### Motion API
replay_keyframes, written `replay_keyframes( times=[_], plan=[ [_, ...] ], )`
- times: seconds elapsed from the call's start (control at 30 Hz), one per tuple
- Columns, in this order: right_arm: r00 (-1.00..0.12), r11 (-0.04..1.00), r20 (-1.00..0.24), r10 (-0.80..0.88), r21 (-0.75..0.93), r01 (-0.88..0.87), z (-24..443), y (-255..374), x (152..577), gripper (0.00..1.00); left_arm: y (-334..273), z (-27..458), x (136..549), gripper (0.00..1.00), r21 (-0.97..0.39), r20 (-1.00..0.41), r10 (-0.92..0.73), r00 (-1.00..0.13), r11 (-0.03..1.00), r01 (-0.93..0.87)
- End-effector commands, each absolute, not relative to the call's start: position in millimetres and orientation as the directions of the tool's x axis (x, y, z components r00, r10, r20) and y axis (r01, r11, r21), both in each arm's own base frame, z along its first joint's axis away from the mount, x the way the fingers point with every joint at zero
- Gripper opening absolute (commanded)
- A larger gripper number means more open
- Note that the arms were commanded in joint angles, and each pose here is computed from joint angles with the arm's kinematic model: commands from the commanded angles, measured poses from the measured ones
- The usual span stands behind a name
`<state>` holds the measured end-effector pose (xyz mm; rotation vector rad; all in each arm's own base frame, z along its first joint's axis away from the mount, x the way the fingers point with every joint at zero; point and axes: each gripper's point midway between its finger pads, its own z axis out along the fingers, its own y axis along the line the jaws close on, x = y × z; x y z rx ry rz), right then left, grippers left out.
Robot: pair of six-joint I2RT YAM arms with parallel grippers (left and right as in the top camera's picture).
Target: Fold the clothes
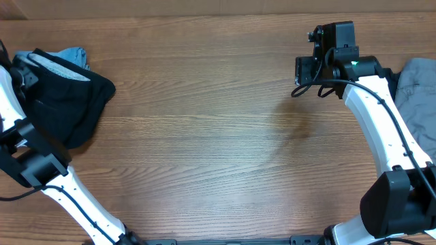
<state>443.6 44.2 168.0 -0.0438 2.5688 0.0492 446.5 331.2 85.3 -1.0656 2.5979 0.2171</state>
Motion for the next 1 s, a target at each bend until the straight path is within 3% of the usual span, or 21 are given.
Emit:
replay_keyframes(
  times=[0.0, 0.1, 0.2, 0.3, 0.37, 0.5, 0.57, 0.97],
  plan=[
    [-0.811, 0.999, -0.585, -0.008, 0.028, -0.030, 180, 41, 451, 0.82, 332, 102, 448, 0.25, -0.043, -0.374, -0.661, -0.650, 0.713, -0.700],
    [-0.765, 0.999, -0.643, 0.034, 0.050, 0.002, 198, 39, 460, 0.88, 323, 181, 464, 0.32, -0.141, -0.507, -0.655, -0.560, 0.704, -0.696],
    [-0.722, 0.990, -0.677, 0.142, 0.089, 0.111, 219, 12, 459, 0.93, 285, 266, 478, 0.39, -0.276, -0.616, -0.605, -0.505, 0.766, -0.581],
    [-0.699, 0.974, -0.682, 0.214, 0.095, 0.205, 225, -30, 454, 0.95, 247, 315, 481, 0.46, -0.318, -0.670, -0.556, -0.492, 0.814, -0.486],
    [-0.685, 0.956, -0.678, 0.269, 0.099, 0.277, 225, -64, 449, 1.00, 218, 339, 484, 0.59, -0.319, -0.704, -0.515, -0.489, 0.845, -0.430],
    [-0.650, 0.917, -0.674, 0.350, 0.105, 0.386, 224, -117, 438, 1.00, 168, 351, 498, 0.81, -0.329, -0.716, -0.471, -0.515, 0.879, -0.346],
    [-0.636, 0.901, -0.674, 0.375, 0.104, 0.420, 224, -133, 433, 1.00, 138, 349, 507, 1.00, -0.329, -0.713, -0.440, -0.546, 0.897, -0.295],
    [-0.635, 0.899, -0.673, 0.378, 0.104, 0.425, 224, -136, 432, 1.00, 102, 348, 515, 1.00, -0.327, -0.709, -0.402, -0.579, 0.915, -0.235]
  ],
)
